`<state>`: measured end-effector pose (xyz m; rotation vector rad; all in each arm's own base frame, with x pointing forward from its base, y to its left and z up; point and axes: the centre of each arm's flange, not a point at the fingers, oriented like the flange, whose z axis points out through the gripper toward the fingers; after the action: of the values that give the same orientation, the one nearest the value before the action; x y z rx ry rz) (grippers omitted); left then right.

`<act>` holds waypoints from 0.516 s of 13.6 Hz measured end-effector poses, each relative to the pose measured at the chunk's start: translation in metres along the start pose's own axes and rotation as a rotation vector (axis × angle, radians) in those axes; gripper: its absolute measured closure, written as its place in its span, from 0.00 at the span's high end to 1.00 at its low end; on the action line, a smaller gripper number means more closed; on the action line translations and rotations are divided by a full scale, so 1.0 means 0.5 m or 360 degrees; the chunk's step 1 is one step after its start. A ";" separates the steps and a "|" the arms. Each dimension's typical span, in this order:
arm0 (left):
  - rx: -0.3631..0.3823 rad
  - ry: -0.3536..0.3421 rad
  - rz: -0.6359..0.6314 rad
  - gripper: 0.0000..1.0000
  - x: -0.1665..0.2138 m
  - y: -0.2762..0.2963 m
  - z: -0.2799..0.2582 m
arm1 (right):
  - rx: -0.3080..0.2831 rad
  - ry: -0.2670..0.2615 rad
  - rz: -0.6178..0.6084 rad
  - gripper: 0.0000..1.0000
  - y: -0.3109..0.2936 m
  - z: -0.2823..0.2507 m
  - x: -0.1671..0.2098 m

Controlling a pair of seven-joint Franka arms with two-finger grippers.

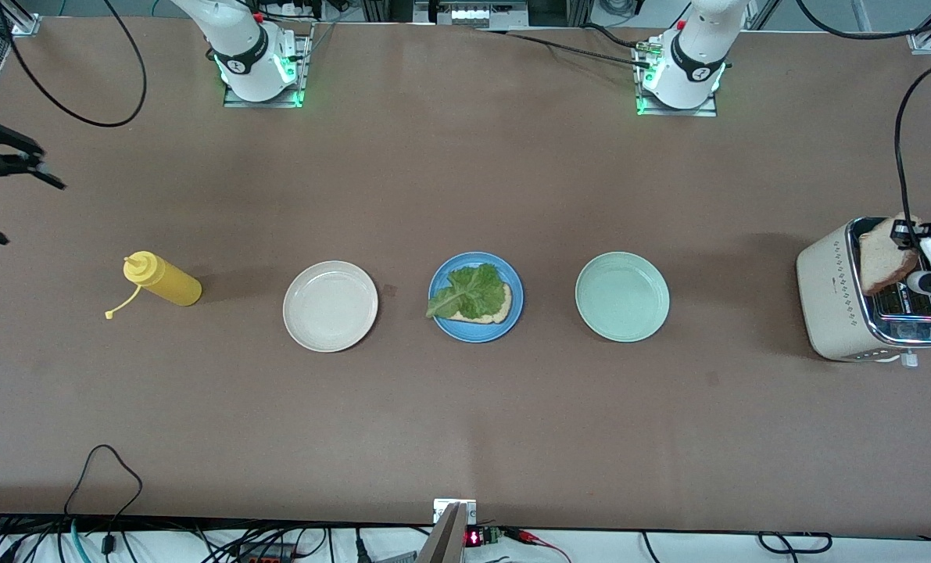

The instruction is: Make sandwich in blue plate with both arms

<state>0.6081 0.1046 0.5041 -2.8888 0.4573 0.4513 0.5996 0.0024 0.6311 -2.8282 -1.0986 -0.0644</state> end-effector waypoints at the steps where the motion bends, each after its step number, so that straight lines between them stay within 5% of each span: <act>1: -0.0010 0.0024 0.0043 0.09 0.002 0.034 -0.038 | -0.0016 -0.0052 0.0147 1.00 -0.021 0.020 0.020; 4: -0.0202 0.0108 0.0136 0.08 0.001 0.113 -0.105 | -0.0051 -0.0160 0.0475 1.00 -0.024 0.072 0.023; 7: -0.0462 0.0115 0.0212 0.08 0.013 0.159 -0.099 | -0.0165 -0.0222 0.0568 1.00 0.013 0.075 -0.008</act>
<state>0.6014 0.0175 0.5379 -3.1747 0.6483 0.4698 0.6011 -0.0009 0.5930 -3.1140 -0.6099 0.1100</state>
